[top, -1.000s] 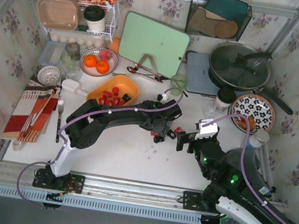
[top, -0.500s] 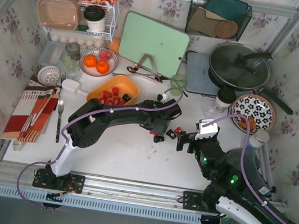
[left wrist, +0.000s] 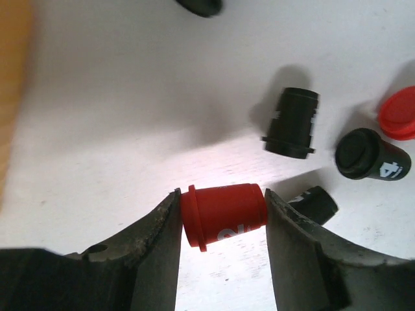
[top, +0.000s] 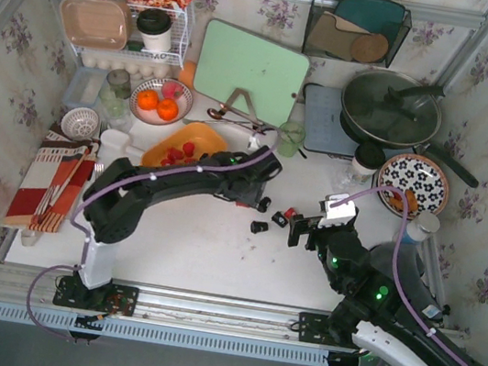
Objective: Mix the coffee capsules in the storage basket
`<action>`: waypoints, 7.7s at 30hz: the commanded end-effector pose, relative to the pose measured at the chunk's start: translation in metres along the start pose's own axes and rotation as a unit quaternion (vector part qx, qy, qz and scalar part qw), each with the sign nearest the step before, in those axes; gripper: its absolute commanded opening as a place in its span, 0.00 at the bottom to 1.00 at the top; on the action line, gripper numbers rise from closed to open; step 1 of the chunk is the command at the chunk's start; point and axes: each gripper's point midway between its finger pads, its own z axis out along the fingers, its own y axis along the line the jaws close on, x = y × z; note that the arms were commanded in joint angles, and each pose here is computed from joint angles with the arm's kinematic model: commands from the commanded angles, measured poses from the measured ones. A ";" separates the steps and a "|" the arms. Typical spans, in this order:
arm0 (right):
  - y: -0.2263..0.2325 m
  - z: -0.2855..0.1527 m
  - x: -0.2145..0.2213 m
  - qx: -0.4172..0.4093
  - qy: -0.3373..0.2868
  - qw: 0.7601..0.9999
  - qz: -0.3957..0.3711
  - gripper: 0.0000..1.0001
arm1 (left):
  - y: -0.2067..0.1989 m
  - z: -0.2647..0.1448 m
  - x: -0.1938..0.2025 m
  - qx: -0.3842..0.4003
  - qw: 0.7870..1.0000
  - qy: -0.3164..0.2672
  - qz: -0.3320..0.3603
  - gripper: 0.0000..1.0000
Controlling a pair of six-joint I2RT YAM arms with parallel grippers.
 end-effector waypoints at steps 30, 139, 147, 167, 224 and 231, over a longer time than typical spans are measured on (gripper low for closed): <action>0.000 0.006 0.003 0.013 0.003 1.000 0.005 1.00 | 0.236 0.042 -0.102 -0.090 0.980 -0.044 -0.172 0.63; 0.187 0.225 -0.009 -0.128 0.057 0.990 -0.005 0.14 | 0.216 -0.225 0.020 0.080 0.965 -0.176 -0.176 0.75; 0.206 0.305 -0.005 -0.120 0.052 0.991 0.007 0.19 | 0.214 -0.225 0.021 0.086 0.964 -0.177 -0.177 0.75; 0.179 0.319 0.009 -0.127 0.105 0.981 0.105 0.78 | 0.213 -0.223 0.018 0.106 0.960 -0.170 -0.195 0.75; 0.072 0.176 0.130 0.017 0.253 0.965 0.068 0.32 | 0.214 -0.218 0.016 0.137 0.950 -0.158 -0.230 0.80; 0.100 0.200 0.076 -0.026 0.211 0.974 0.078 0.31 | 0.213 -0.218 0.016 0.141 0.950 -0.158 -0.231 0.81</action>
